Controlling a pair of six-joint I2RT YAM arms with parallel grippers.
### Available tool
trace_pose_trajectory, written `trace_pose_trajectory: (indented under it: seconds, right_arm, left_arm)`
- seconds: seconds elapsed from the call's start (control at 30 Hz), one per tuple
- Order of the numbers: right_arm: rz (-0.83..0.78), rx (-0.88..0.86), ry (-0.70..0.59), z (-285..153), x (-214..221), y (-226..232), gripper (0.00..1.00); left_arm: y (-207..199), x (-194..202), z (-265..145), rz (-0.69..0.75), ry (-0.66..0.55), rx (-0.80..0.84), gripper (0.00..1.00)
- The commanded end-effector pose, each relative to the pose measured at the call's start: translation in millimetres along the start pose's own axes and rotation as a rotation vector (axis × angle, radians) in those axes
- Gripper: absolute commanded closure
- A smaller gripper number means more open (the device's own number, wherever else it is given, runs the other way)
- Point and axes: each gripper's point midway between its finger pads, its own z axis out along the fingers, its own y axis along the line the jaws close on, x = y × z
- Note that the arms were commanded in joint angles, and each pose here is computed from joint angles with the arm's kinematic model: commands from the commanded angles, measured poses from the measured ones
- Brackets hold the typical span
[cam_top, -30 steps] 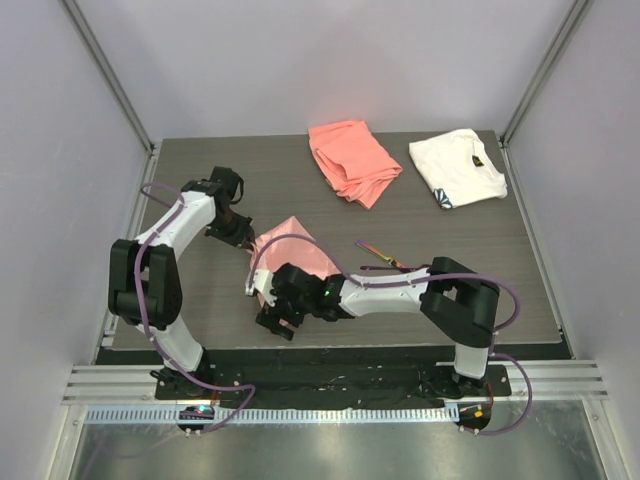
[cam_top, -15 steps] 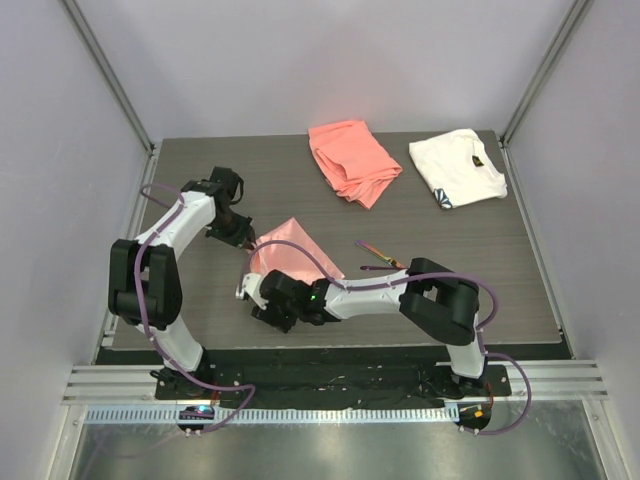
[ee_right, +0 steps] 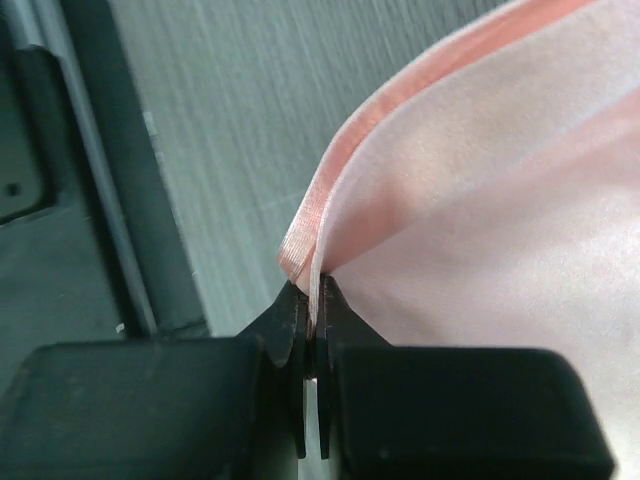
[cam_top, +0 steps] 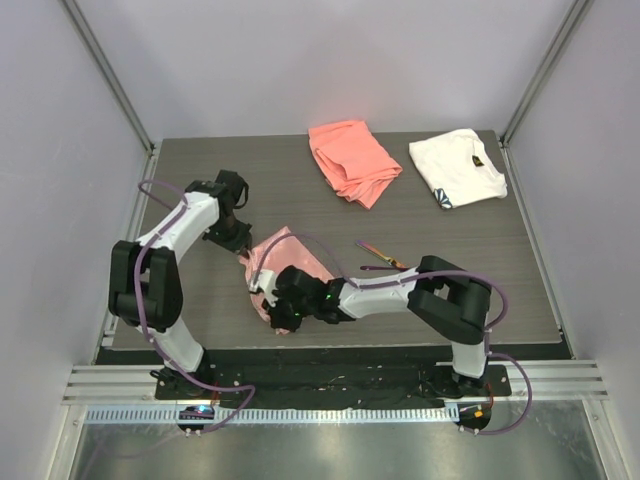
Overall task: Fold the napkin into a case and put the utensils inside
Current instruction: Fold the lower triangle-folded napkin at the center of the board.
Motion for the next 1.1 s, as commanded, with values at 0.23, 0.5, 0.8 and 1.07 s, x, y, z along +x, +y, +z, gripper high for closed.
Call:
trace_pose_trajectory:
  seconds: [0.23, 0.5, 0.8, 1.07]
  right_arm:
    - [0.362, -0.545, -0.312, -79, -35, 26, 0.99]
    - [0.565, -0.661, -0.429, -104, -20, 1, 0.98]
    - [0.644, -0.563, -0.389, -94, 13, -24, 0.68]
    - [0.482, -0.083, -0.181, -99, 46, -74, 0.39]
  left_arm:
    - [-32, -20, -13, -0.051, -0.221, -0.084, 1.00]
    - [-42, -9, 8, -0.090, -0.273, -0.126, 1.00]
    - [-49, -1, 26, -0.049, -0.295, -0.155, 1.00]
    - [-50, 11, 39, 0.032, -0.304, -0.199, 1.00]
